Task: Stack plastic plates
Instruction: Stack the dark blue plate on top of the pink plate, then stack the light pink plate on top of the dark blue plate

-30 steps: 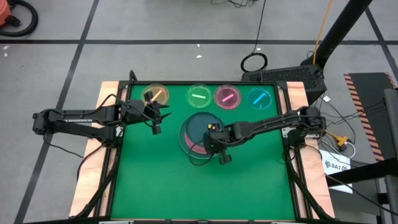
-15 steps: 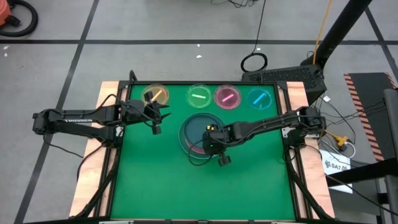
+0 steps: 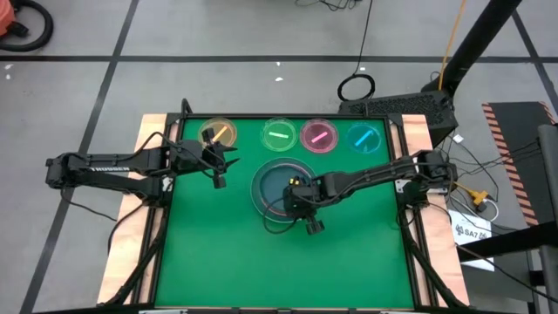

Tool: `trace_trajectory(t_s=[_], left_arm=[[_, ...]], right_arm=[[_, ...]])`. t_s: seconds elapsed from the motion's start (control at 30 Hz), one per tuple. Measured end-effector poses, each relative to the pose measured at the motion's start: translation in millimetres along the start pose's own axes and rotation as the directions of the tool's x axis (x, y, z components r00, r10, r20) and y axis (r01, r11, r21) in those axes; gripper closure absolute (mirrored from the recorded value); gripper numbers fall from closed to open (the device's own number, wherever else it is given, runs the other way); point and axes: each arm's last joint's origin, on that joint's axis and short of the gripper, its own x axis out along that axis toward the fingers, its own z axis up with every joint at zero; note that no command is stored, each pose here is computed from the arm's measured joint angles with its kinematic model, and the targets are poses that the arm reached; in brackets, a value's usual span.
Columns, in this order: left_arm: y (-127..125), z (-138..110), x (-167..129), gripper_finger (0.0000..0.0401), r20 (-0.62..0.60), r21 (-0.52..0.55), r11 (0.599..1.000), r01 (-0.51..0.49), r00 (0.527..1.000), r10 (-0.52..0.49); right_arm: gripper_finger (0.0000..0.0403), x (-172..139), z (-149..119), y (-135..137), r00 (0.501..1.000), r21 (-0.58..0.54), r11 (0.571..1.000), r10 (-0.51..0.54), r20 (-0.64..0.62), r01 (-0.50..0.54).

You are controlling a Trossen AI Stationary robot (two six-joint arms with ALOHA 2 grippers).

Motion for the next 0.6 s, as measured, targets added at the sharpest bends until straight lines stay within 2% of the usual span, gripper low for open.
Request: trace_trajectory(t_s=[0.37, 0.6], left_arm=[[-0.1, -0.1, 0.1, 0.0252, -0.001, 0.000, 1.000, 0.000, 1.000, 0.000], [-0.1, -0.1, 0.1, 0.0252, -0.001, 0.000, 1.000, 0.000, 1.000, 0.000]], right_arm=[[0.0340, -0.4, 1.4, -0.4, 1.000, 0.010, 1.000, -0.008, 0.013, 0.008], [0.0328, -0.4, 0.9, -2.2, 0.999, 0.028, 0.998, -0.051, 0.003, 0.051]])
